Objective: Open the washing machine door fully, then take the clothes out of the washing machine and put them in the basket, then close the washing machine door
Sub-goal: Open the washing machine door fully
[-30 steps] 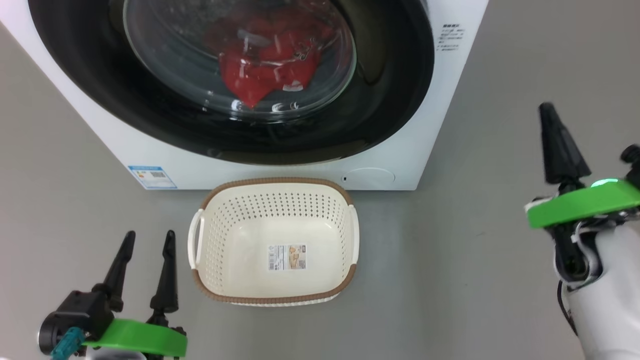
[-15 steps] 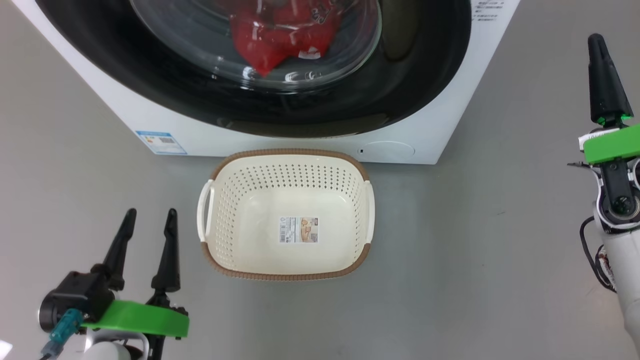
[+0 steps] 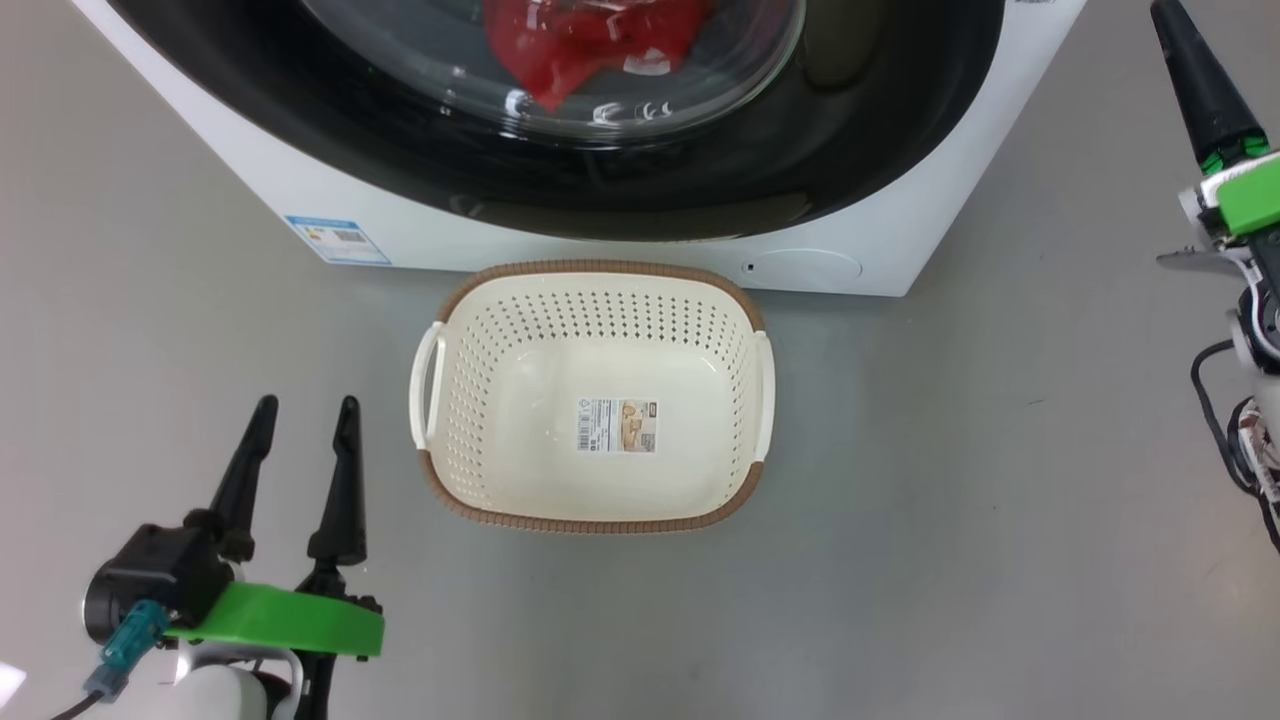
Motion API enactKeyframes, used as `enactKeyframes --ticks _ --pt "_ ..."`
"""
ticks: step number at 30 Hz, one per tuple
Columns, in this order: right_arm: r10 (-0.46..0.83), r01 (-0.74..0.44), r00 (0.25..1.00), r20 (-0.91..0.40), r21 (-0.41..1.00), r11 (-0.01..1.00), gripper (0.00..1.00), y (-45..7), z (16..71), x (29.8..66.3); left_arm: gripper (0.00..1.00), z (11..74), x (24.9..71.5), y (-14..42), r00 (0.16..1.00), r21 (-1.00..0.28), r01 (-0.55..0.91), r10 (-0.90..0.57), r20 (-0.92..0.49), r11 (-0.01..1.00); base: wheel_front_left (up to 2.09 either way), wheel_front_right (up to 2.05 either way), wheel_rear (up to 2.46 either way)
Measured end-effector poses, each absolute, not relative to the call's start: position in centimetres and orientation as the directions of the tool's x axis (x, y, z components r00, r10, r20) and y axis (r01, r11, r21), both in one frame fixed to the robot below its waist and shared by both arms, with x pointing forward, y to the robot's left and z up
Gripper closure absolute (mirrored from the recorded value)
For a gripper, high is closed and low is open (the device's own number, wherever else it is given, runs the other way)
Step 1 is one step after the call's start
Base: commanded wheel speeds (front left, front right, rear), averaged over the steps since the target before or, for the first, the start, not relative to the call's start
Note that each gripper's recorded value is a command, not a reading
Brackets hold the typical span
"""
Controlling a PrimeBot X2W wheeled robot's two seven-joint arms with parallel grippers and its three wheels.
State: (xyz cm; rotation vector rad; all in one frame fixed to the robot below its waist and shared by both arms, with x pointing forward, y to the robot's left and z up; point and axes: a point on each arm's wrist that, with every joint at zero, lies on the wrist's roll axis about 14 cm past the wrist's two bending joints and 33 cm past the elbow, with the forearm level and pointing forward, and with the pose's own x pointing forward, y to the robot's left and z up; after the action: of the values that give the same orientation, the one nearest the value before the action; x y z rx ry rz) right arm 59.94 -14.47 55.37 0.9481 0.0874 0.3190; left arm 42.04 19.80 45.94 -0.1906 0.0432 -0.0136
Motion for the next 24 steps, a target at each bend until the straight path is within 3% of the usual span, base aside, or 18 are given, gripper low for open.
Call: enactKeyframes --ticks 24 --pt "0.570 -0.241 0.822 0.010 0.912 0.331 1.00 -8.6 54.9 63.5 0.00 44.3 42.5 20.9 0.996 -0.215 -0.051 0.034 -0.085 0.975 0.00 0.00 0.00"
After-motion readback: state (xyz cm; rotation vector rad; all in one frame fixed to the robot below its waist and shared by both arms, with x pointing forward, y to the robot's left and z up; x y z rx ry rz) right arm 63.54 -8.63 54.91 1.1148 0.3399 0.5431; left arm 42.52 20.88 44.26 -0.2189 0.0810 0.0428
